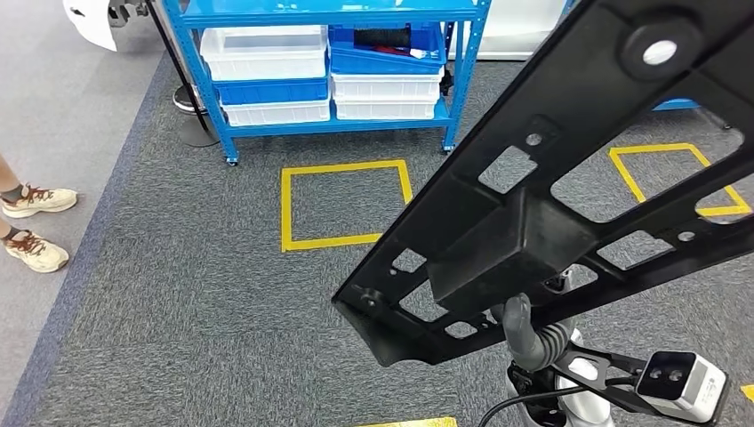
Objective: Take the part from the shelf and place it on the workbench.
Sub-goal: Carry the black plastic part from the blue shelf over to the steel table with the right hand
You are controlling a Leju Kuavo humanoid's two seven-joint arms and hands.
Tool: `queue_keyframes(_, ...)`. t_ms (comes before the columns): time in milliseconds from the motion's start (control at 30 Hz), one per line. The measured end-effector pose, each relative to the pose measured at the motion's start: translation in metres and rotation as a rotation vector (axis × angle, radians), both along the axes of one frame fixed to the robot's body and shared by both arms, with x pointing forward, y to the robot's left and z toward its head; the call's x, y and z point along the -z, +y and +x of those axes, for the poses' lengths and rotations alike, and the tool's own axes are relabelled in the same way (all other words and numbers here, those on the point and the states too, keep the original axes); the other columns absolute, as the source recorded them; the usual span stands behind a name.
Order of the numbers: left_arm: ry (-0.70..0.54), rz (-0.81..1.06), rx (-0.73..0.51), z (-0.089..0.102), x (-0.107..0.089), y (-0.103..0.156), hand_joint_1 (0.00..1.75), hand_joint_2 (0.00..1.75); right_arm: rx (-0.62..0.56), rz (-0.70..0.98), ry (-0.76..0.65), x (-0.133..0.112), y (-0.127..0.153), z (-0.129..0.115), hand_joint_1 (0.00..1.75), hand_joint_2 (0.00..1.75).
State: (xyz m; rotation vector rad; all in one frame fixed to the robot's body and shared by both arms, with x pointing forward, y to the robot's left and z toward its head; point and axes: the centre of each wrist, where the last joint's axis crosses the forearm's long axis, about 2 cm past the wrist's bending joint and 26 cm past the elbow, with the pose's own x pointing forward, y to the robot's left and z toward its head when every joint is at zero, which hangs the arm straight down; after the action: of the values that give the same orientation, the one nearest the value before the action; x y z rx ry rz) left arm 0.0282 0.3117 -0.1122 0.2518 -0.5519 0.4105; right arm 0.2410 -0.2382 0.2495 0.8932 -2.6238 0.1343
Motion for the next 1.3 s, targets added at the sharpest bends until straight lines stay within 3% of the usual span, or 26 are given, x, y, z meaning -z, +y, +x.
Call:
queue_keyframes(233,-0.004,0.009,-0.024,-0.001,0.0,0.002,0.0,1.75,0.02,0.015,-0.02,-0.006,-0.006,-0.001,1.75,1.75)
queue_keyframes(333,0.0,0.015,-0.017,-0.004,0.0,0.004,0.0,1.75,0.041,0.029,-0.017,-0.014,-0.01,0.009,1.75,1.75)
queue_keyframes(567,-0.017,0.016,0.012,-0.003,0.0,0.01,0.0,1.75,0.119,0.033,-0.025,-0.025,-0.045,0.029,1.75,1.75)
queue_keyframes(933,-0.021,0.008,0.05,-0.004,0.0,0.017,0.0,1.75,0.291,0.051,0.022,-0.015,-0.107,0.016,1.75,1.75)
queue_keyframes(1133,-0.006,0.004,0.061,-0.001,-0.001,0.021,0.0,1.75,0.343,0.0,0.004,-0.018,-0.164,0.005,1.75,1.75)
queue_keyframes(1300,-0.003,0.006,0.065,0.001,-0.001,0.021,0.0,1.75,0.367,-0.074,0.005,-0.018,-0.167,-0.001,1.75,1.75)
